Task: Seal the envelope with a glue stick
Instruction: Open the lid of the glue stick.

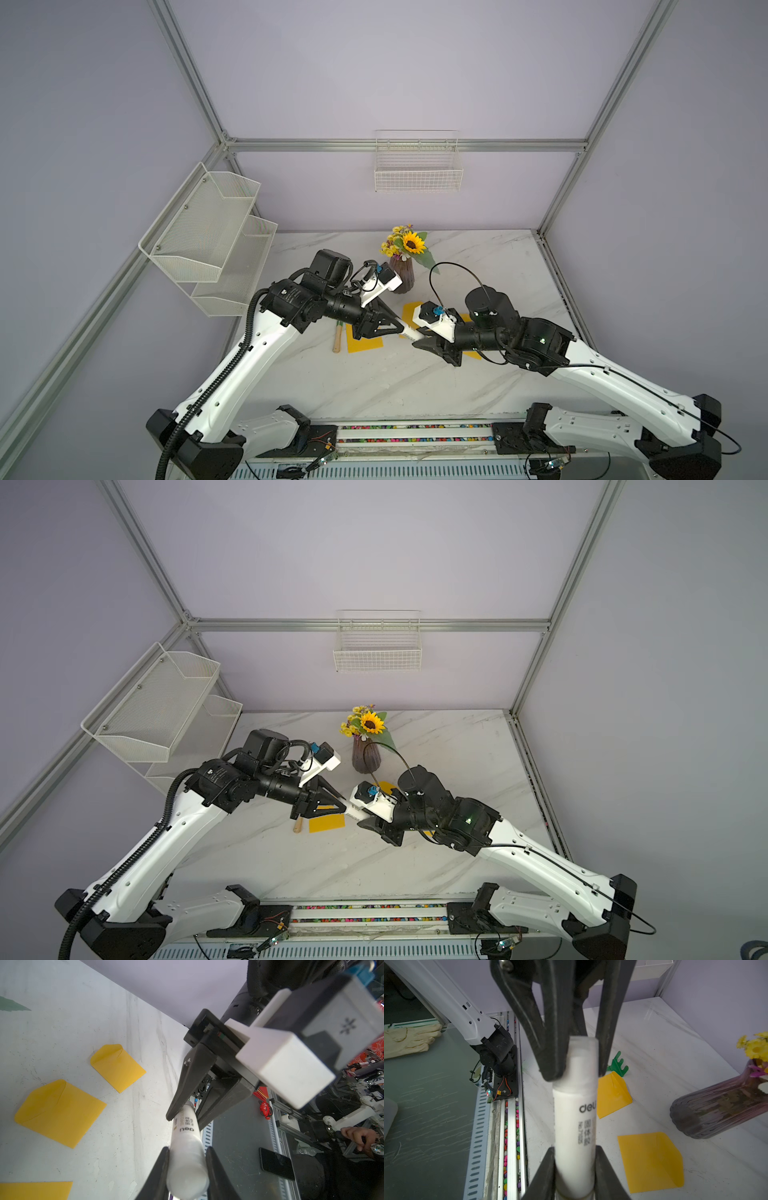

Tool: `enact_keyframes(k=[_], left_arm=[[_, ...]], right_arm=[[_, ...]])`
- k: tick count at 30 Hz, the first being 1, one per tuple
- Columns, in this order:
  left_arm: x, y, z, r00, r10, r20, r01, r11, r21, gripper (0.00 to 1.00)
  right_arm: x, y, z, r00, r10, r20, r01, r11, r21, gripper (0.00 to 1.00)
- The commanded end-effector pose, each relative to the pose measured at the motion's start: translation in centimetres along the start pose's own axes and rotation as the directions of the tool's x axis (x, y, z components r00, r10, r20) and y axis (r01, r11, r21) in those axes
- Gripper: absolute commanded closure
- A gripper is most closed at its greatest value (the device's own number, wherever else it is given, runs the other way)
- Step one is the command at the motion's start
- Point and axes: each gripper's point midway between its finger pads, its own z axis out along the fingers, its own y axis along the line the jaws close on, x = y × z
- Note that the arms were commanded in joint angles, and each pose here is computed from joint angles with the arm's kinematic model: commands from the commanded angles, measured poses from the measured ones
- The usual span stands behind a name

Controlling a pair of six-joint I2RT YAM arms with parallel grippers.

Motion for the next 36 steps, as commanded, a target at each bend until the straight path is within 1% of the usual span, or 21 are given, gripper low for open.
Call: enact_keyframes(k=[1, 5, 12, 18, 24, 25, 28, 33, 34, 36], left_arm=[[-1.1, -2.2, -1.1, 0.998, 0.004, 0.068, -0.007, 0.999, 0.035, 1.0], [-1.7, -2.1, -1.1, 0.993, -0.064, 0.095, 0.06, 0.997, 0.044, 1.0], [-2.7, -1.9, -1.0, 0.977, -0.174, 0.122, 0.167, 0.984, 0.062, 1.0], [-2.8, -1.0, -0.8, 0.962, -0.243, 0.124, 0.24, 0.97, 0.033, 1.0], [-3.0, -0.2, -0.5, 0.952, -0.277, 0.129, 0.278, 0.961, 0.016, 1.0], [-3.0, 0.0, -0.5, 0.951, -0.281, 0.129, 0.282, 0.959, 0.012, 1.0], [-3.1, 0.1, -0.4, 0.948, -0.289, 0.133, 0.29, 0.957, 0.013, 1.0], [-3.5, 0.4, -0.2, 0.943, -0.305, 0.134, 0.306, 0.952, 0.014, 1.0], [-3.5, 0.5, -0.1, 0.943, -0.307, 0.132, 0.308, 0.951, 0.013, 1.0], [-3.5, 0.7, 0.0, 0.943, -0.305, 0.129, 0.306, 0.952, 0.011, 1.0]], right_arm=[[0.7, -2.4, -0.3, 0.999, -0.042, -0.035, 0.046, 0.989, 0.141, 1.0], [1.4, -3.9, 0.0, 0.991, -0.094, -0.091, 0.111, 0.971, 0.211, 1.0], [1.4, -5.5, 0.0, 0.984, -0.15, -0.099, 0.173, 0.939, 0.297, 1.0], [1.3, -6.2, -0.1, 0.978, -0.181, -0.104, 0.205, 0.92, 0.334, 1.0], [1.8, -6.3, -0.7, 0.977, -0.182, -0.109, 0.209, 0.911, 0.357, 1.0], [1.3, -6.4, -0.8, 0.979, -0.187, -0.082, 0.204, 0.906, 0.371, 1.0], [1.4, -6.2, -1.1, 0.979, -0.192, -0.072, 0.205, 0.906, 0.37, 1.0], [1.8, -6.4, -1.4, 0.975, -0.201, -0.099, 0.224, 0.899, 0.376, 1.0], [2.3, -6.3, -1.4, 0.973, -0.195, -0.122, 0.227, 0.901, 0.369, 1.0], [2.5, -6.3, -1.5, 0.972, -0.195, -0.134, 0.231, 0.9, 0.37, 1.0]])
